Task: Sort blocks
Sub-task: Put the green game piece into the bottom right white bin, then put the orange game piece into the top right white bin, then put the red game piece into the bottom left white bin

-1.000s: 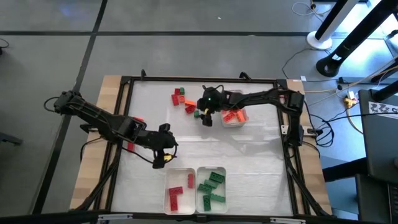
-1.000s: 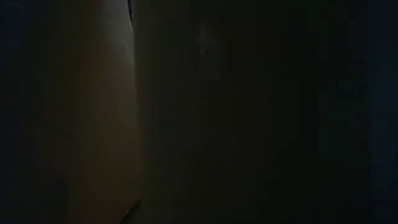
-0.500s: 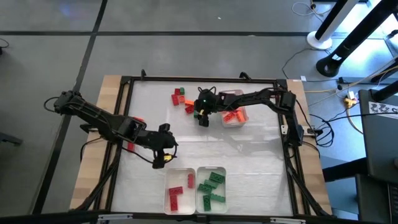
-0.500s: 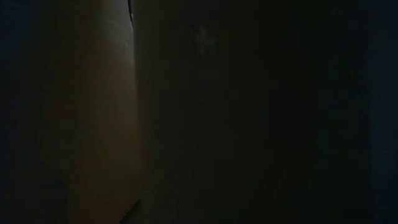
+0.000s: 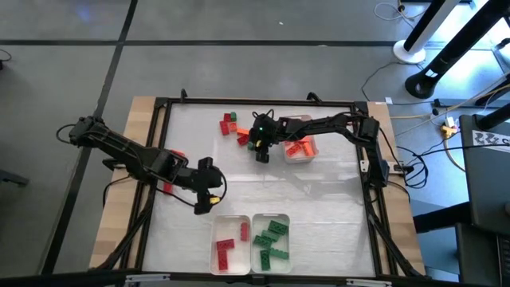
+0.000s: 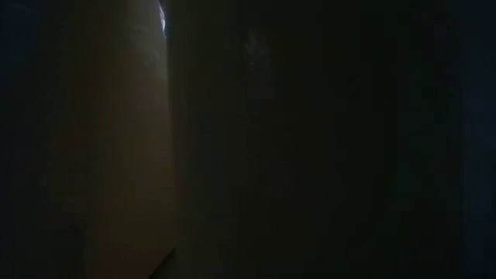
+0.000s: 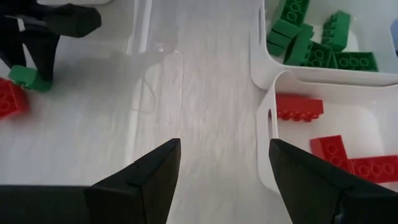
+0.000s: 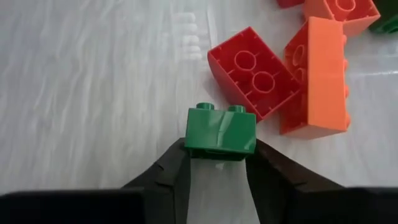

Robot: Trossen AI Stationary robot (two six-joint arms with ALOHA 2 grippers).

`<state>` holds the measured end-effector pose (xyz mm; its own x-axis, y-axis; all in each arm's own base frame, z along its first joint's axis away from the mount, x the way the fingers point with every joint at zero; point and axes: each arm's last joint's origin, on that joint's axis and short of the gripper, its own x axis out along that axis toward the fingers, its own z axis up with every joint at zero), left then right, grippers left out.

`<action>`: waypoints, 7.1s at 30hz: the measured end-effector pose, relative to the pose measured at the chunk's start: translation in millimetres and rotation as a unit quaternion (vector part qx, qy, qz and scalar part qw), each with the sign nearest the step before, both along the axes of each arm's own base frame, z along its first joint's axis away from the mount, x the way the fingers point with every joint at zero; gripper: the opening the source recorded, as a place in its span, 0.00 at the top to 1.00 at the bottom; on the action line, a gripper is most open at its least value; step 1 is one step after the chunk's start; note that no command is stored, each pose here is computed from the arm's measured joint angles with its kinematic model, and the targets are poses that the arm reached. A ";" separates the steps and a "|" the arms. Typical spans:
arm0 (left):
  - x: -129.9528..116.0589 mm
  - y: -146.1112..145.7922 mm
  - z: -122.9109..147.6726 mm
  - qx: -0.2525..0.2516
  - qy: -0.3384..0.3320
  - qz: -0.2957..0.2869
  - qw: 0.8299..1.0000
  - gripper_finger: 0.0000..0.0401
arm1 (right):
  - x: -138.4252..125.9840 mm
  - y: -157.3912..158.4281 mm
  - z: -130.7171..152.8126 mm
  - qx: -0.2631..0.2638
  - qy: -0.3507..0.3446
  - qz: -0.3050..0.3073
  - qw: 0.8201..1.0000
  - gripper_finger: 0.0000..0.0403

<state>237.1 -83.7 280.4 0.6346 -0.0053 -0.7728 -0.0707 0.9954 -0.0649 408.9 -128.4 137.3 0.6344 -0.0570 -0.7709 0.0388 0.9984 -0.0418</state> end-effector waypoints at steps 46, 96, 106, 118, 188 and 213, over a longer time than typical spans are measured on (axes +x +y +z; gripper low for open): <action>-13.1 16.6 -9.8 -0.002 0.068 0.168 0.983 0.41 | -1.5 5.3 -1.8 0.068 -0.002 0.032 0.997 0.61; -80.7 144.3 -131.0 0.154 0.501 -0.054 0.850 0.41 | -75.5 293.5 84.2 0.023 0.059 0.329 0.942 0.62; -82.2 158.8 -144.0 0.156 0.463 -0.055 0.871 0.41 | -81.4 305.3 84.2 0.018 0.058 0.344 0.937 0.57; -89.0 169.8 -145.9 0.108 0.455 -0.038 0.883 0.45 | -75.6 310.6 89.8 0.023 0.009 0.349 0.937 0.54; 214.9 199.3 -55.3 0.061 -0.325 0.093 0.939 0.49 | -160.0 243.3 118.4 -0.277 0.235 0.242 0.900 0.54; 112.0 228.9 -69.5 0.066 0.173 0.014 0.983 0.53 | -131.6 199.7 119.7 -0.241 0.211 0.247 0.915 0.54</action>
